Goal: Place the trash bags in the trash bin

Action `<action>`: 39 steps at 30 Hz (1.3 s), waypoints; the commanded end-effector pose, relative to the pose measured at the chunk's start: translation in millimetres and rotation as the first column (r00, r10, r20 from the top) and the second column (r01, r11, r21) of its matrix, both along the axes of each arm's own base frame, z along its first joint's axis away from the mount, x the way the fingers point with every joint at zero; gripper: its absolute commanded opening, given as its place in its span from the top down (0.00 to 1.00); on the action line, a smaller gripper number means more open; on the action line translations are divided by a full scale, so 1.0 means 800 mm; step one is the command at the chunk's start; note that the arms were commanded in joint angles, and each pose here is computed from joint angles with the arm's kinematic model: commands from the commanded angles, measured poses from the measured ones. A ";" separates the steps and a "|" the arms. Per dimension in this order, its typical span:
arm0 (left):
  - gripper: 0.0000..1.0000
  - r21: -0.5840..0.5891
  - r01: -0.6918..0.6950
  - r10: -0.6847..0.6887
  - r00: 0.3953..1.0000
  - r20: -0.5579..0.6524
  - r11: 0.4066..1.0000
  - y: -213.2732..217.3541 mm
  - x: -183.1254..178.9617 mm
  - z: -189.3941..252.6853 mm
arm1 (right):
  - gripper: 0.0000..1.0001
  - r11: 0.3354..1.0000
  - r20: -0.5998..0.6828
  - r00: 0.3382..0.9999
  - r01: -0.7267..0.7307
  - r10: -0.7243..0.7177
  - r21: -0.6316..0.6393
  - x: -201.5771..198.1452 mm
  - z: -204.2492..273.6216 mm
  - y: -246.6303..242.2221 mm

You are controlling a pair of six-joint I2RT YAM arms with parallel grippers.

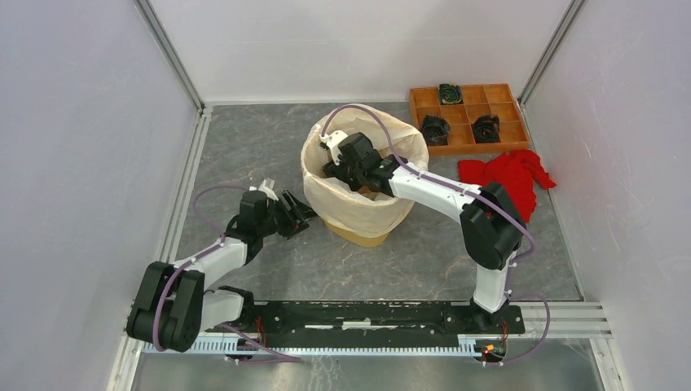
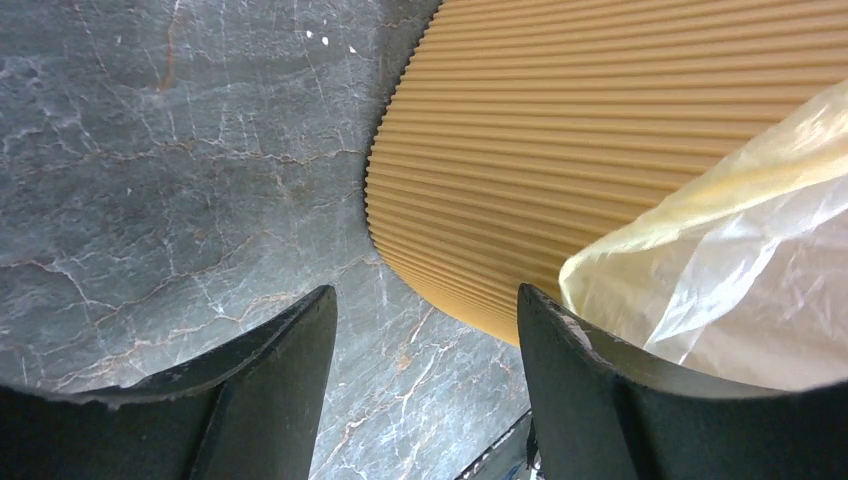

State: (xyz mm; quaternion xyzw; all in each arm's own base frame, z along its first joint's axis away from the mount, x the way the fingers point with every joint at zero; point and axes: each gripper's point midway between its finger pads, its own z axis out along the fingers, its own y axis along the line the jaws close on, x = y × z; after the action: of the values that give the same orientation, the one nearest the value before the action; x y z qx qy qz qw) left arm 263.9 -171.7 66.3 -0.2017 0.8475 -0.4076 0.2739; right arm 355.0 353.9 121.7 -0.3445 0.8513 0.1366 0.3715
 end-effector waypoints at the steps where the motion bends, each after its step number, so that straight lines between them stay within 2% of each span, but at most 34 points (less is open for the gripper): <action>1: 0.28 0.045 -0.027 0.025 0.999 0.048 0.999 0.009 0.002 0.008 | 0.38 0.998 0.000 1.000 0.009 -0.009 0.068 0.004 -0.007 0.018; 4: 0.28 0.079 -0.058 0.053 0.997 0.062 0.995 0.019 0.003 0.010 | 0.37 0.998 0.012 1.000 -0.001 0.001 0.057 0.000 0.010 0.019; 9: 0.27 0.124 -0.094 0.086 0.994 0.070 0.988 0.033 -0.005 0.011 | 0.29 1.000 0.071 0.997 0.018 -0.019 0.014 0.001 0.079 0.004; 15: 0.24 0.135 -0.107 0.099 0.993 0.069 0.985 0.040 -0.019 0.009 | 0.22 0.999 0.147 0.989 0.033 -0.029 -0.026 0.002 0.125 -0.020; 20: 0.24 0.148 -0.115 0.105 0.992 0.073 0.982 0.045 -0.026 0.012 | 0.22 1.000 0.188 0.982 0.027 -0.025 -0.006 -0.006 0.160 -0.032; 29: 0.21 0.174 -0.155 0.138 0.985 0.106 0.973 0.056 -0.028 0.026 | 0.19 0.992 0.314 0.949 -0.025 -0.015 0.122 -0.042 0.275 -0.063; 32: 0.17 0.199 -0.178 0.155 0.980 0.128 0.964 0.064 -0.025 0.043 | 0.11 0.983 0.398 0.912 0.024 -0.096 0.181 -0.053 0.319 -0.097; 35: 0.10 0.233 -0.214 0.169 0.966 0.197 0.949 0.075 -0.018 0.081 | 0.05 0.945 0.471 0.822 0.243 -0.320 0.217 -0.042 0.338 -0.169; 37: 0.08 0.262 -0.256 0.190 0.949 0.250 0.930 0.088 -0.016 0.108 | 0.03 0.878 0.477 0.737 0.404 -0.479 0.257 -0.025 0.333 -0.244; 39: 0.07 0.294 -0.318 0.222 0.922 0.317 0.901 0.105 -0.013 0.139 | 0.02 0.765 0.434 0.631 0.551 -0.643 0.332 -0.011 0.316 -0.327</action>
State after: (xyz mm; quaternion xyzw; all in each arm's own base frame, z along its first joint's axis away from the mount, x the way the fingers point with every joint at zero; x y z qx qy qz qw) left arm 244.4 -112.8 126.2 -0.2312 0.8414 -0.2926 0.3912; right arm 316.2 208.5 387.3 -0.2175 0.7546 0.0781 0.6142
